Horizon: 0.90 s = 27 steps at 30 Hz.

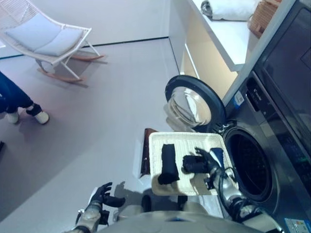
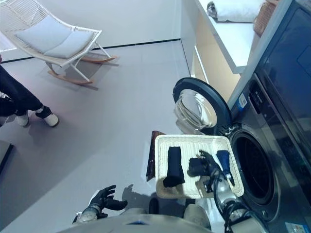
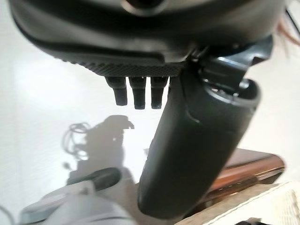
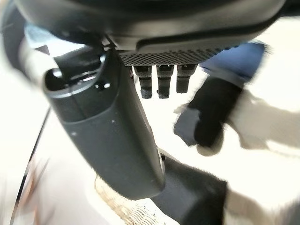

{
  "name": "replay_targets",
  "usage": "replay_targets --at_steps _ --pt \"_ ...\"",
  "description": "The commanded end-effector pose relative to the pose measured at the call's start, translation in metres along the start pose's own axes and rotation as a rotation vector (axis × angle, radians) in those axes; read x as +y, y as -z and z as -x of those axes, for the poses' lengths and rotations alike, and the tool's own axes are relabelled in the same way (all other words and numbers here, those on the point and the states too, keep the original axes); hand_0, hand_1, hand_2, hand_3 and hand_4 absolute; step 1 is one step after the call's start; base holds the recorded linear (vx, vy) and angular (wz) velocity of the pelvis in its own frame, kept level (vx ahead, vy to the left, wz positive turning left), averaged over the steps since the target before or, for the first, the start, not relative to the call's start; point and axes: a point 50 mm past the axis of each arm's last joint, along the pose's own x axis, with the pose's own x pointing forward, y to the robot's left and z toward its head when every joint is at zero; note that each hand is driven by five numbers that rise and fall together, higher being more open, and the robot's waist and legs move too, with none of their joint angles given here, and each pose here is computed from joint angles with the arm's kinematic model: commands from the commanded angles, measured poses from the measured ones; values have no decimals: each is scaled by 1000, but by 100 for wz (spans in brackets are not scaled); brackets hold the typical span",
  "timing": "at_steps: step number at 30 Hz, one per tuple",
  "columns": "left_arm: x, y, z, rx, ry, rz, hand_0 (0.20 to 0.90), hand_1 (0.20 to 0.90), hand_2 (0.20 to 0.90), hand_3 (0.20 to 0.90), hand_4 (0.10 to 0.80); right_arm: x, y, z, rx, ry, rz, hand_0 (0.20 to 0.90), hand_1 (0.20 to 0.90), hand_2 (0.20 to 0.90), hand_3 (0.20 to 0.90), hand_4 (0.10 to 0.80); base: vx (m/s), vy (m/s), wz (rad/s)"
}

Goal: Pick up the clothes and place them into the washing machine

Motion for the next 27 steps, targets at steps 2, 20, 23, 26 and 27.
replay_targets --at_steps 2,20,23,26,27 --pt "14 -8 -2 -50 -51 11 900 900 900 900 800 -35 -65 -16 -255 123 94 900 900 900 900 800 -1 -36 13" --pt "26 -48 -10 -166 -141 100 900 900 900 900 800 -52 -147 -45 -317 206 207 900 900 900 900 800 -80 17 12" --pt "25 -58 -12 -202 -144 106 900 900 900 900 800 -72 -154 -46 -302 277 204 900 900 900 900 800 -131 84 33" --pt "29 -70 -13 -241 -160 118 900 900 900 900 800 -88 -165 -46 -312 335 206 900 900 900 900 800 -88 77 0" --pt "29 -70 -13 -241 -160 118 900 900 900 900 800 -88 -165 -46 -312 335 206 900 900 900 900 800 -79 91 -2"
